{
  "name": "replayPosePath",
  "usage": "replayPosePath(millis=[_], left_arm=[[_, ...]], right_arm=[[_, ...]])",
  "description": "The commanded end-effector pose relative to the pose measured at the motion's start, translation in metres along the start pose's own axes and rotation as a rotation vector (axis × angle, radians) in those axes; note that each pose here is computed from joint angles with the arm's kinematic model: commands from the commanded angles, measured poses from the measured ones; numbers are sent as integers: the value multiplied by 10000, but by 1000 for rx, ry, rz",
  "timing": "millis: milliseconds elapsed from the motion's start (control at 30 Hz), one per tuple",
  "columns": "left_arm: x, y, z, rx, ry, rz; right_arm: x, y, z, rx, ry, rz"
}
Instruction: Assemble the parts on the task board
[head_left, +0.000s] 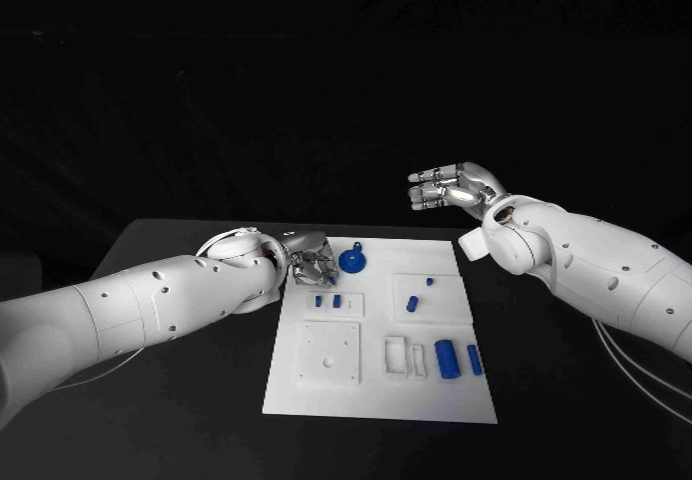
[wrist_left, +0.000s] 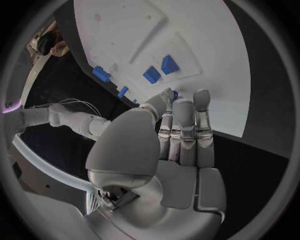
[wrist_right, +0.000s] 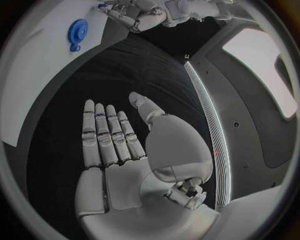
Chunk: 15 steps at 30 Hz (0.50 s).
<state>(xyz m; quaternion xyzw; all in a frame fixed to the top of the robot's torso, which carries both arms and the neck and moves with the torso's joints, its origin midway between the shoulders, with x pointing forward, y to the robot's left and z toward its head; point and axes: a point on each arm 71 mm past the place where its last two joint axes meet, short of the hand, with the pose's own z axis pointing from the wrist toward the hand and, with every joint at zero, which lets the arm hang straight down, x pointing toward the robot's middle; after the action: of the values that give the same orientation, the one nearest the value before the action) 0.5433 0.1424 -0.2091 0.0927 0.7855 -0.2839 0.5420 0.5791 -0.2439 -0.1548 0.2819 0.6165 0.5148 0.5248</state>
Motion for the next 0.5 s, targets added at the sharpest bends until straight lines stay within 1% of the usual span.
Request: replayPosePath(millis=[33, 500], left_arm=[[12, -26, 8, 11, 5, 4], [34, -17, 28, -5, 37, 25]], right_arm=[[23, 14, 3, -13, 18, -2], [17, 11, 0, -12, 18, -2]])
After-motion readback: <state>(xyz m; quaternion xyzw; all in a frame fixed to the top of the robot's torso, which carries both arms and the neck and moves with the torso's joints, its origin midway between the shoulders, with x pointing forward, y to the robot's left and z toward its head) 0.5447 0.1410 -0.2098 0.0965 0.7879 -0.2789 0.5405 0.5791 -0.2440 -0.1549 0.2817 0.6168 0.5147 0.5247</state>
